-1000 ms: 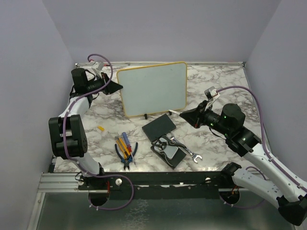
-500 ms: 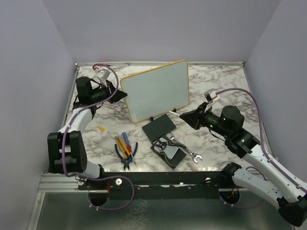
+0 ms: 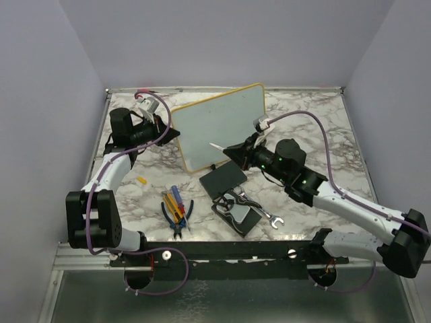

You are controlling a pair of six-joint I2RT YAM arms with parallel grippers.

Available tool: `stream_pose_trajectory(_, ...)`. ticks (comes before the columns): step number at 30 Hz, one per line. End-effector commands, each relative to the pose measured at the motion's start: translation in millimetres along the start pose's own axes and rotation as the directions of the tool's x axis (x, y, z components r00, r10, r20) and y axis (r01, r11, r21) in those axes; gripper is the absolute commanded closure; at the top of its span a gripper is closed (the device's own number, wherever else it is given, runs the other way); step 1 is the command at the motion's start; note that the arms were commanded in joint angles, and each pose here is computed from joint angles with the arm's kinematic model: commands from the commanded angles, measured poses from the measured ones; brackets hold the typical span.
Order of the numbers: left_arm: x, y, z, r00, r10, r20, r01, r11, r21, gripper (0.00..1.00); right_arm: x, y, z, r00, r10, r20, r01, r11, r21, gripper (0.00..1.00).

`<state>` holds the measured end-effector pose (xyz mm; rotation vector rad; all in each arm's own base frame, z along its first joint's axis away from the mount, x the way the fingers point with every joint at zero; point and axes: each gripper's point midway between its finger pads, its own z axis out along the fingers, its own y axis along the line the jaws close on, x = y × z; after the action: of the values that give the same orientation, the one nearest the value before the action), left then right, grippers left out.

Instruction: Write a sentence on the whiteboard

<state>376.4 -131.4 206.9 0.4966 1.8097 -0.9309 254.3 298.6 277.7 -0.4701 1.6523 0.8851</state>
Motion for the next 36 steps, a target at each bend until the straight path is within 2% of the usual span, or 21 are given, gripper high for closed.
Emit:
stream_pose_trajectory(1,20,2,3,0.997,-0.026,-0.071,0.024,0.999,-0.027,1.00,-53,8,31,0.982,-0.080,0.170,0.075,0.996,0.037,0.99)
stream_pose_trajectory(12,19,2,4,0.997,-0.016,-0.079,0.014,0.999,-0.031,1.00,-52,11,91,0.978,-0.145,0.149,0.139,0.989,0.051,0.99)
stream_pose_trajectory(36,20,4,5,0.996,-0.016,-0.088,0.014,0.999,-0.031,1.00,-28,20,148,0.977,-0.197,0.080,0.198,0.980,0.003,0.99)
